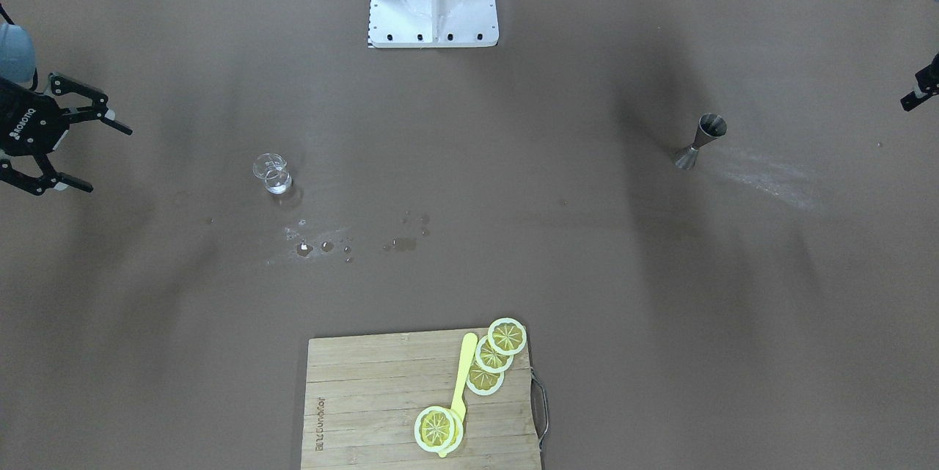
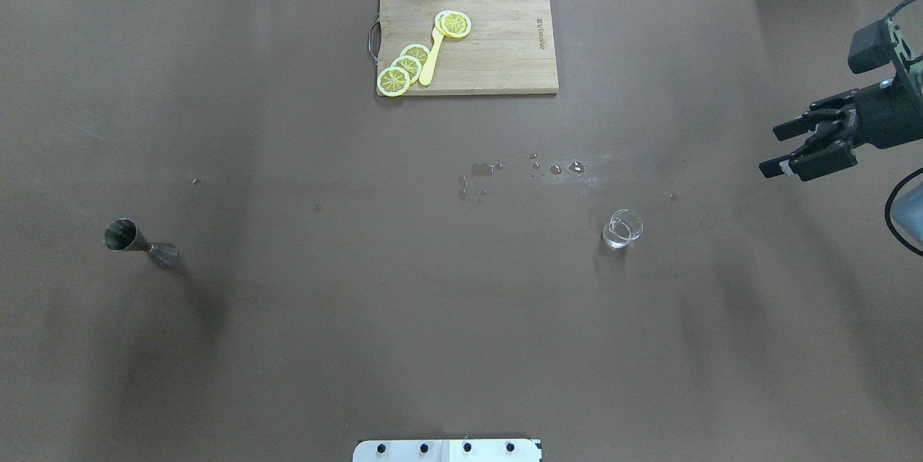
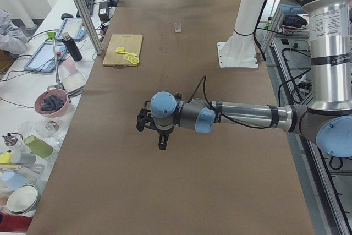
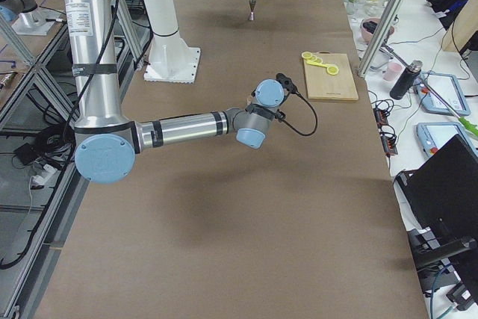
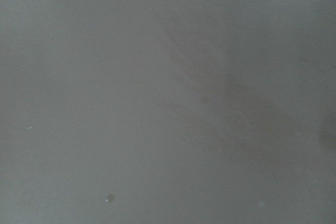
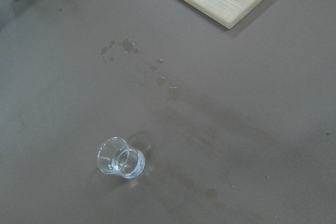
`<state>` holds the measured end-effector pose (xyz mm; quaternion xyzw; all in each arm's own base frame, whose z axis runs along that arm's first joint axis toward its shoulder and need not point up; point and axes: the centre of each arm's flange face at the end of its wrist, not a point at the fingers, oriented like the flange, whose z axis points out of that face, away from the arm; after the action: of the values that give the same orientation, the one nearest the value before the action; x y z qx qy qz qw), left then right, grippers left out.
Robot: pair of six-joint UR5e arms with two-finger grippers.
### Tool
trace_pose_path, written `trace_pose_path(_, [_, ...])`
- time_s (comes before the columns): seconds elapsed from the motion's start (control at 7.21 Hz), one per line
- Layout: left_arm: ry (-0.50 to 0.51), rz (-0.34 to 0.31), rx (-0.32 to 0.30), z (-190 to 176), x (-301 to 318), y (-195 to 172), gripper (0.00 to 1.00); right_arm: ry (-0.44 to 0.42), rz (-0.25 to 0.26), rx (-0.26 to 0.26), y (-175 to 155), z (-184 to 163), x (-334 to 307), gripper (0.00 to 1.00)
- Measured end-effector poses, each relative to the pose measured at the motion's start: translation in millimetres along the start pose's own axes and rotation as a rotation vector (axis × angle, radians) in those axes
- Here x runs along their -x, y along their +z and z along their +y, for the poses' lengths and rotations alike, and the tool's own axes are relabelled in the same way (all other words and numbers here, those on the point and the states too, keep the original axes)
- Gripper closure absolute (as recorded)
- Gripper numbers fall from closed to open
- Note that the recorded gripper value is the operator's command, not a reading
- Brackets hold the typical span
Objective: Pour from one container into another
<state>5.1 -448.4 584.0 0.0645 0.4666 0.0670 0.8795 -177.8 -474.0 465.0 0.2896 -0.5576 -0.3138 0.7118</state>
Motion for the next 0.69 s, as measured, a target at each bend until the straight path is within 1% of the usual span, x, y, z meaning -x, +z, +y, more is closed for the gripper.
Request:
trace_pose_path(0.14, [0.104,0.036,-0.010,-19,-32,9,0.02,-0.029,-0.012,-0.005,9,3,3,0.01])
trace_pose_path(0.28, [0.230,0.048,-0.036,-31,-64,20,0.02,-0.054,-0.005,-0.013,20,5,5,0.03])
trace_pose_path(0.42, [0.352,0.040,-0.083,-36,-93,31,0.02,-0.066,0.021,-0.023,30,5,5,0.04])
trace_pose_path(0.55, [0.421,0.046,-0.137,-35,-122,40,0.02,-0.064,0.042,-0.025,38,6,4,0.01])
trace_pose_path(0.69, [0.437,0.086,-0.189,-27,-152,50,0.02,-0.049,0.046,-0.012,46,9,1,0.01])
